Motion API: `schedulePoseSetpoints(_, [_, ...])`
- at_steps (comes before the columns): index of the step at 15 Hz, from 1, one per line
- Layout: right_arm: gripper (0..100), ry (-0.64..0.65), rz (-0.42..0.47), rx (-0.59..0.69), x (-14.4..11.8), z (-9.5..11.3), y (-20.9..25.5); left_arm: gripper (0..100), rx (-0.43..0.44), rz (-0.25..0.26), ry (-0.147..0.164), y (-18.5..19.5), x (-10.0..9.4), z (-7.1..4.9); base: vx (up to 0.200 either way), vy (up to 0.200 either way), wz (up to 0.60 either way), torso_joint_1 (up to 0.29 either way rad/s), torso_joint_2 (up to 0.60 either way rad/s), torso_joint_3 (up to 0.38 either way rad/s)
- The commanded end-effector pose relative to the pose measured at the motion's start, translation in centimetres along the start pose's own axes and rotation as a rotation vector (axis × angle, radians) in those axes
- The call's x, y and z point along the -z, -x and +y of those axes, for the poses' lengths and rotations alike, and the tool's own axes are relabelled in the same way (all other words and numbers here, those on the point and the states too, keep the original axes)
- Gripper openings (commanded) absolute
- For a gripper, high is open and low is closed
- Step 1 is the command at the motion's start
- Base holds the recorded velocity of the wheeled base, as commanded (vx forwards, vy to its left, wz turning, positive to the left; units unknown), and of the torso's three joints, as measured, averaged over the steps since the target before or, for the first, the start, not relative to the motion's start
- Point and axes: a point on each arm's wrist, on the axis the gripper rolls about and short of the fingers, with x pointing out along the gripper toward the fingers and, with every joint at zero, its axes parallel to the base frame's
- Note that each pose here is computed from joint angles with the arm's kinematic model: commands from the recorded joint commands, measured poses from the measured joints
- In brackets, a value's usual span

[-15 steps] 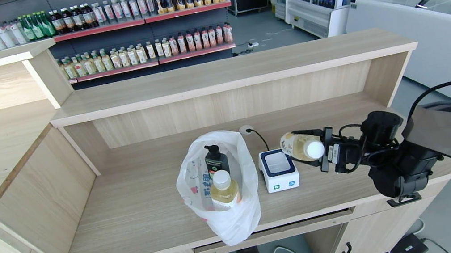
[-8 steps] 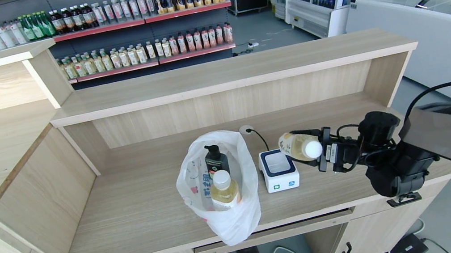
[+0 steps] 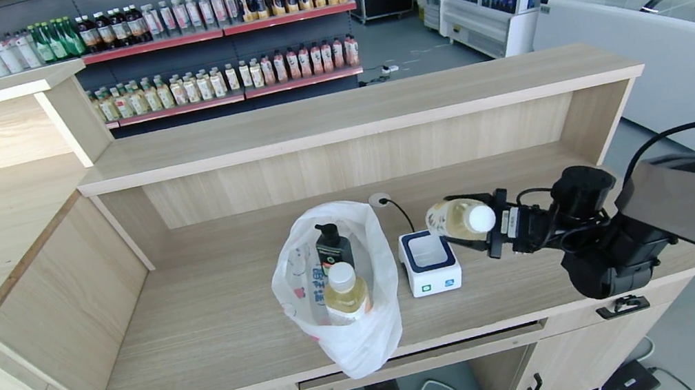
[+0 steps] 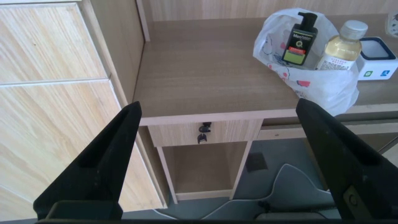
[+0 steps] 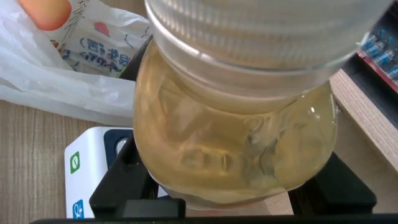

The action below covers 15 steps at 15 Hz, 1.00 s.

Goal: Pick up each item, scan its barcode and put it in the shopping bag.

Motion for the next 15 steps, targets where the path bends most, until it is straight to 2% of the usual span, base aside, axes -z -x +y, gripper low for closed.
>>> schedulePoseSetpoints(1, [0,-0.003,-0.001,0.048,-2.2,-3.2,1.1,100,0.0,0.0,0.0,0.0,0.0,0.0,0.0,0.0,0.0,0.0,0.0,0.0])
schedulePoseSetpoints(3, [0,-0.062,0.025,0.108,-4.0,-5.7,2.3,100,0.0,0.0,0.0,0.0,0.0,0.0,0.0,0.0,0.0,0.0,0.0,0.0])
schedulePoseSetpoints(5, [0,-0.275,0.187,0.337,-7.4,-9.1,4.2,100,0.0,0.0,0.0,0.0,0.0,0.0,0.0,0.0,0.0,0.0,0.0,0.0])
schedulePoseSetpoints(7, [0,-0.442,0.352,0.59,-9.1,-10.7,5.0,100,0.0,0.0,0.0,0.0,0.0,0.0,0.0,0.0,0.0,0.0,0.0,0.0])
schedulePoseSetpoints(8, [0,-0.49,0.449,0.68,-9.5,-10.6,5.4,100,0.0,0.0,0.0,0.0,0.0,0.0,0.0,0.0,0.0,0.0,0.0,0.0])
schedulePoseSetpoints(9, [0,-0.514,0.572,0.765,-9.6,-9.5,6.1,100,0.0,0.0,0.0,0.0,0.0,0.0,0.0,0.0,0.0,0.0,0.0,0.0])
schedulePoseSetpoints(11, [0,-0.491,0.712,0.934,-9.9,-8.6,6.9,100,0.0,0.0,0.0,0.0,0.0,0.0,0.0,0.0,0.0,0.0,0.0,0.0])
schedulePoseSetpoints(12, [0,-0.469,0.769,1.016,-10.2,-8.7,6.7,100,0.0,0.0,0.0,0.0,0.0,0.0,0.0,0.0,0.0,0.0,0.0,0.0])
schedulePoseSetpoints(13, [0,-0.436,0.795,1.042,-10.7,-8.7,6.4,100,0.0,0.0,0.0,0.0,0.0,0.0,0.0,0.0,0.0,0.0,0.0,0.0])
schedulePoseSetpoints(15, [0,-0.38,0.814,1.025,-11.1,-8.9,6.4,100,0.0,0.0,0.0,0.0,0.0,0.0,0.0,0.0,0.0,0.0,0.0,0.0])
